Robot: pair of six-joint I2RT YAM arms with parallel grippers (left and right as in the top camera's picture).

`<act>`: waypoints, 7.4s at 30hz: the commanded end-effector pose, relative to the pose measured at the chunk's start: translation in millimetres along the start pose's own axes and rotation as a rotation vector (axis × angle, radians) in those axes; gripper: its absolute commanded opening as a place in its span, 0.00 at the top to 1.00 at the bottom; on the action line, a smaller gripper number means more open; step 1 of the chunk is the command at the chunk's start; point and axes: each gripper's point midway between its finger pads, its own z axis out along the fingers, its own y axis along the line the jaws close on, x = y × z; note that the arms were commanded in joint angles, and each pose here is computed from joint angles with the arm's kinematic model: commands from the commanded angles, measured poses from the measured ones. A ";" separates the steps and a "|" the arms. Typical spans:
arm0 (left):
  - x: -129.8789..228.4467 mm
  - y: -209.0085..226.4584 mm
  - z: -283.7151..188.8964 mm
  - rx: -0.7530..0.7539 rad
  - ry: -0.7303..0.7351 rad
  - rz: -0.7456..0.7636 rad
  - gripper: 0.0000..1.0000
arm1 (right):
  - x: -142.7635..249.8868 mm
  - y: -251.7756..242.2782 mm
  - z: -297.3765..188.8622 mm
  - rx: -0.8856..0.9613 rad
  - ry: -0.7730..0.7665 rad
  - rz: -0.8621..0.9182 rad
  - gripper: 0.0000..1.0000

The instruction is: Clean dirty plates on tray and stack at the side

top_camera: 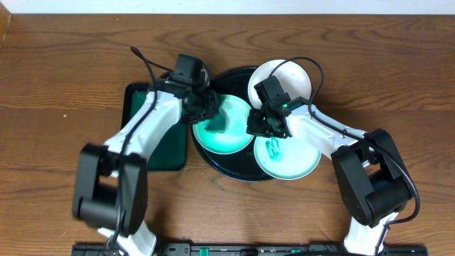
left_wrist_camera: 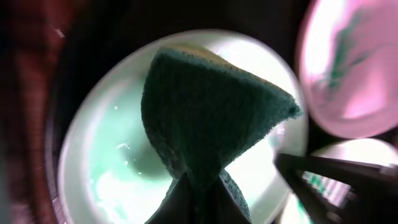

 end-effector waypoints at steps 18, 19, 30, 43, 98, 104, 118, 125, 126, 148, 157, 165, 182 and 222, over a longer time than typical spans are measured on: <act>-4.0 76.7 -57.0 -0.230 -0.052 -0.165 0.93 | -27.8 21.8 -34.9 -0.031 -0.174 -0.292 0.99; -3.7 78.3 -57.6 -0.232 -0.050 -0.170 0.93 | -29.0 23.3 -37.2 -0.025 -0.187 -0.305 0.99; 1.7 82.2 -58.7 -0.243 -0.028 -0.177 0.93 | -47.8 24.9 -72.8 0.070 -0.330 -0.408 0.99; 5.5 83.4 -59.0 -0.249 -0.013 -0.175 0.93 | -71.5 21.5 -152.2 0.260 -0.552 -0.596 0.99; 7.7 84.0 -58.7 -0.252 -0.003 -0.158 0.93 | -19.9 83.4 -223.1 1.019 -0.752 -1.217 0.99; 10.7 86.1 -59.4 -0.264 0.010 -0.146 0.93 | -4.8 96.0 -219.0 0.969 -0.777 -1.229 0.99; 14.7 88.4 -60.1 -0.277 0.024 -0.150 0.93 | 5.4 92.8 -207.3 0.854 -0.760 -1.159 0.99; 15.2 88.5 -60.1 -0.278 0.026 -0.150 0.93 | 5.3 89.7 -224.5 0.835 -0.771 -1.125 0.99; 15.9 88.8 -60.2 -0.279 0.029 -0.151 0.93 | 10.2 91.5 -228.4 0.834 -0.783 -1.123 0.99; 17.1 89.0 -60.3 -0.280 0.033 -0.152 0.93 | 24.7 91.0 -205.9 0.560 -0.666 -0.957 0.99; 18.2 89.3 -60.4 -0.282 0.038 -0.153 0.93 | -0.1 64.7 -188.1 0.211 -0.572 -0.314 0.99; 18.5 89.4 -60.5 -0.283 0.039 -0.154 0.93 | -82.5 -22.4 -229.7 0.138 -0.632 0.050 0.99; 18.4 89.4 -60.5 -0.283 0.038 -0.153 0.93 | -99.4 -330.3 -264.6 0.411 -0.588 0.755 0.99; 19.4 89.6 -60.6 -0.284 0.042 -0.154 0.93 | -16.9 -182.5 -190.3 0.200 -0.081 0.313 0.46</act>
